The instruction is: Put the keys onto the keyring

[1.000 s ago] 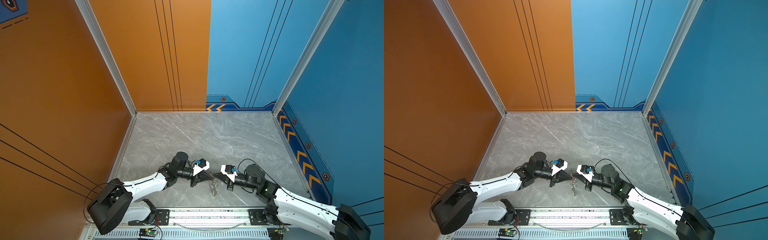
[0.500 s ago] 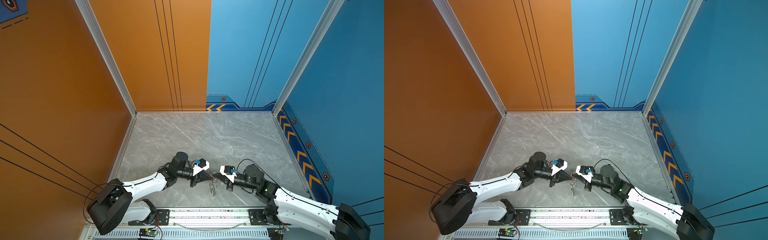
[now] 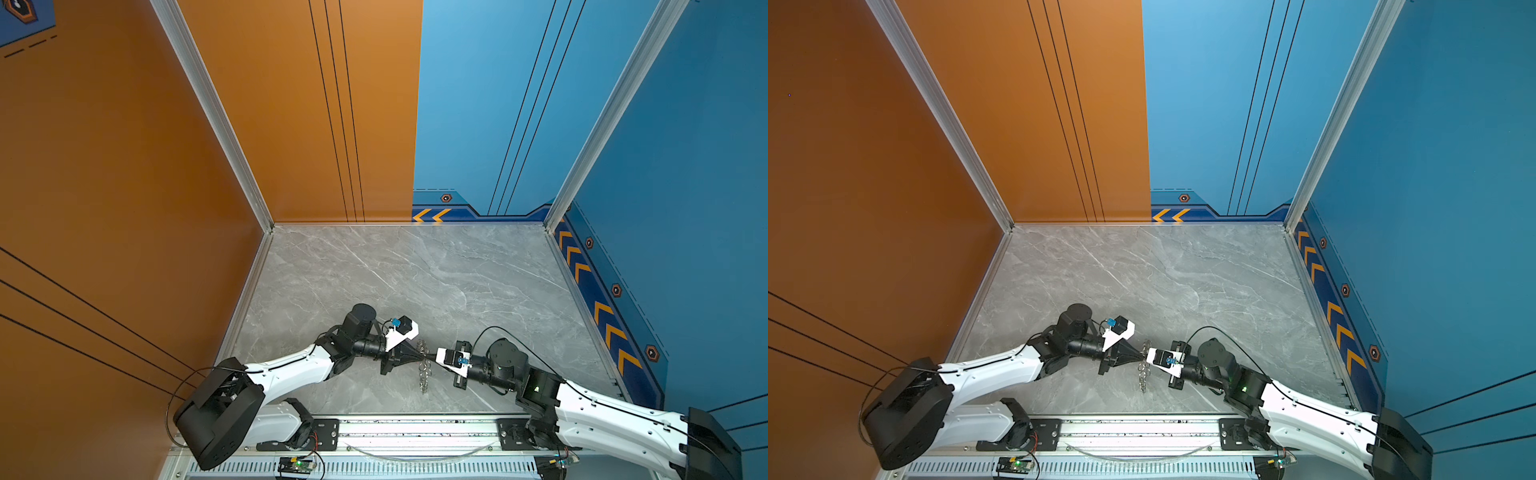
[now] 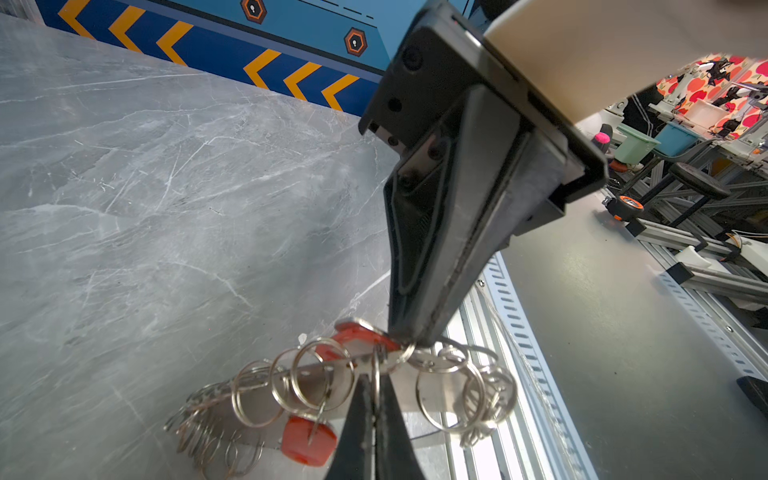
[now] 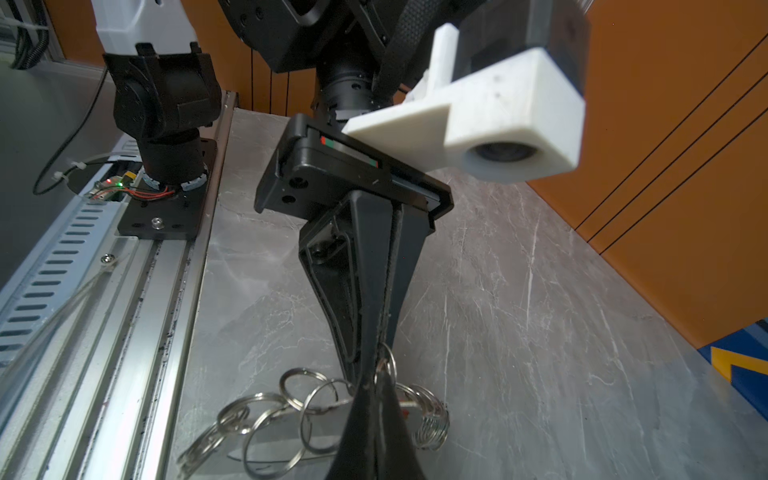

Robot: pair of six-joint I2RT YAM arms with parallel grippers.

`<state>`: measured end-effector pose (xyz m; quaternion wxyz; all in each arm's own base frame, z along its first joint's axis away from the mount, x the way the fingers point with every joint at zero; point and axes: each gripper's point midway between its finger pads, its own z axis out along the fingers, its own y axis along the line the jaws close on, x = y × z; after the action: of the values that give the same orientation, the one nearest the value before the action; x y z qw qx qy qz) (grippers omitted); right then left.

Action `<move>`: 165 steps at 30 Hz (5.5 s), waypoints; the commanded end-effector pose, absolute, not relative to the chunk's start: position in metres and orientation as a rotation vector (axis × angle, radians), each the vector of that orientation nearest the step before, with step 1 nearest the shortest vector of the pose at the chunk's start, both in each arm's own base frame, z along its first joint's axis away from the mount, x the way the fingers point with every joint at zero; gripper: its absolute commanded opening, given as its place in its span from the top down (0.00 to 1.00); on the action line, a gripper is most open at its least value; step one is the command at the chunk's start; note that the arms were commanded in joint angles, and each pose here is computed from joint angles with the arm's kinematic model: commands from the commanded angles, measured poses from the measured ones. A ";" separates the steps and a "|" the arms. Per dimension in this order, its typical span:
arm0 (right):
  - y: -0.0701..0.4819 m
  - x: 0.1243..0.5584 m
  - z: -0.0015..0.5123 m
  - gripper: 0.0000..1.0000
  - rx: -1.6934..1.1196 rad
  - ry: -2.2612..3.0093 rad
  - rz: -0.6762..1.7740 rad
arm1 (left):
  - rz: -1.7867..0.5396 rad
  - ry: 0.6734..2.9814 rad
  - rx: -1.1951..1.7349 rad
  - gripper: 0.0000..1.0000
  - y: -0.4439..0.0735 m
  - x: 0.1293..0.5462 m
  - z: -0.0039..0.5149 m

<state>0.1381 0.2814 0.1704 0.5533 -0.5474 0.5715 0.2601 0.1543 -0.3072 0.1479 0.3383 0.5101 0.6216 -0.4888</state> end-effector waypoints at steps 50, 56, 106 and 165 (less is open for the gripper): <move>0.280 0.155 0.207 0.74 -1.131 1.565 0.860 | -0.935 1.424 1.304 1.00 -0.297 0.164 0.167; 0.284 0.150 0.199 0.75 -1.211 1.611 0.882 | -0.960 1.393 1.335 1.00 -0.300 0.156 0.169; 0.275 0.148 0.173 1.00 -1.588 1.782 0.402 | -1.010 1.421 1.318 0.79 -0.299 0.154 0.172; 0.278 0.169 0.184 0.77 -1.150 1.744 0.825 | -1.110 1.337 1.180 1.00 -0.294 0.162 0.192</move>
<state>0.1645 0.2776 0.1601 0.4014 -0.4769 0.7152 0.3163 0.1652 -0.2926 0.1794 0.4846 0.4807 0.5784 -0.4467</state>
